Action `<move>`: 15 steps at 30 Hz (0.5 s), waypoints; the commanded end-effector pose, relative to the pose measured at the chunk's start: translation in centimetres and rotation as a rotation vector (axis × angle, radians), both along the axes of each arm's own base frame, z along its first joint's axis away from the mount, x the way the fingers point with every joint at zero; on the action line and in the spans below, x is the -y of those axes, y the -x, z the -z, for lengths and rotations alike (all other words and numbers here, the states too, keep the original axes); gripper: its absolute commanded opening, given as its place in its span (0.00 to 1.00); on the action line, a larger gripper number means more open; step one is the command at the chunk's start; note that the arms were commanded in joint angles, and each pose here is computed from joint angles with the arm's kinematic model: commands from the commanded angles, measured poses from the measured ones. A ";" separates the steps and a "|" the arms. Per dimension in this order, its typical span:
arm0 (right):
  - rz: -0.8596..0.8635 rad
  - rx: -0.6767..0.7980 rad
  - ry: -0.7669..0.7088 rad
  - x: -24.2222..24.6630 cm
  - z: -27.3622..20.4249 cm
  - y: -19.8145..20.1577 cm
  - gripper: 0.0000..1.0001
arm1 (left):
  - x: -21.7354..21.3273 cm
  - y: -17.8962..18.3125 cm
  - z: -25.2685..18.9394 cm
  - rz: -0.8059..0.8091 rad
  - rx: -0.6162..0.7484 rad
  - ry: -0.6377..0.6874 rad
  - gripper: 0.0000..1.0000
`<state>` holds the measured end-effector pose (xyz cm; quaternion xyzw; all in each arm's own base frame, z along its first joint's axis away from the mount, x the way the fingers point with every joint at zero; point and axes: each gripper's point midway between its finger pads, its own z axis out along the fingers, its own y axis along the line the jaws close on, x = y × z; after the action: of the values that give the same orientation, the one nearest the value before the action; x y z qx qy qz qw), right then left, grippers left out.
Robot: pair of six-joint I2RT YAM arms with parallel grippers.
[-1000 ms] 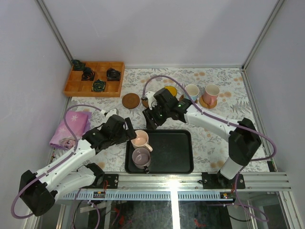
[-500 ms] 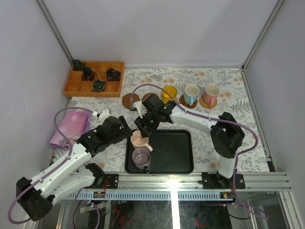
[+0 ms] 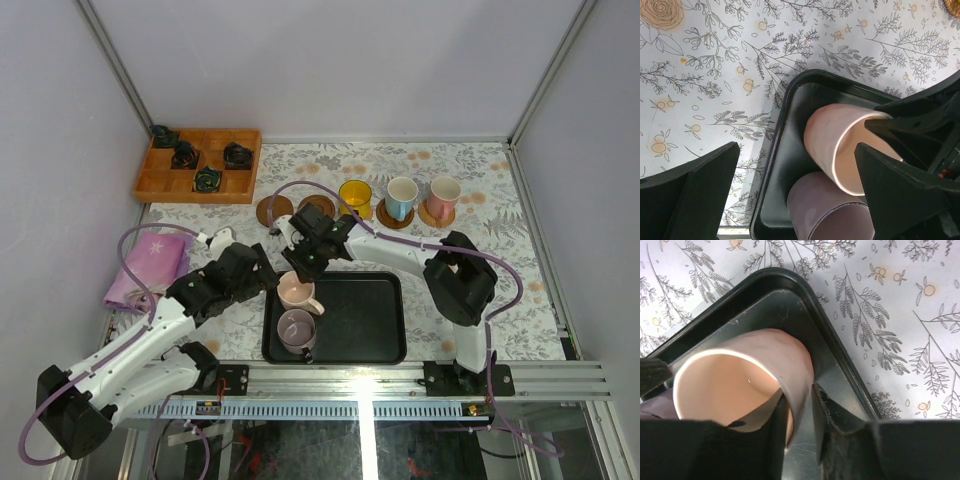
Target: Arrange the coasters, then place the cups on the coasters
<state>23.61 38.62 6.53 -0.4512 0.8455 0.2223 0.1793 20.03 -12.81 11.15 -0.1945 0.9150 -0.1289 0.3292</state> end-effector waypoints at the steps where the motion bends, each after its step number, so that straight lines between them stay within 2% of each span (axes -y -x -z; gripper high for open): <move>1: 0.049 0.095 -0.004 -0.6 -1.4 -1.4 0.23 | 0.6 -0.7 -0.6 0.025 0.029 -0.002 1.00; 5: 0.146 0.131 0.047 1.5 -1.4 -1.8 0.01 | 1.1 -1.1 -0.6 0.056 0.036 -0.007 1.00; 9: 0.301 0.179 0.095 4.7 -2.6 -2.0 0.00 | 2.3 -1.9 -0.8 0.127 0.052 -0.014 1.00; 13: 0.516 0.212 0.166 9.4 -3.1 -1.3 0.00 | 4.2 -3.0 -1.4 0.228 0.072 -0.019 1.00; 15: 0.626 0.218 0.157 11.4 -4.2 -0.7 0.00 | 5.1 -3.6 -1.7 0.277 0.091 -0.026 1.00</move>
<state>24.00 30.90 6.68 -0.3281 0.9126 0.0771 0.2315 21.23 -14.74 9.96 -0.1212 0.9346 -0.1211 0.3116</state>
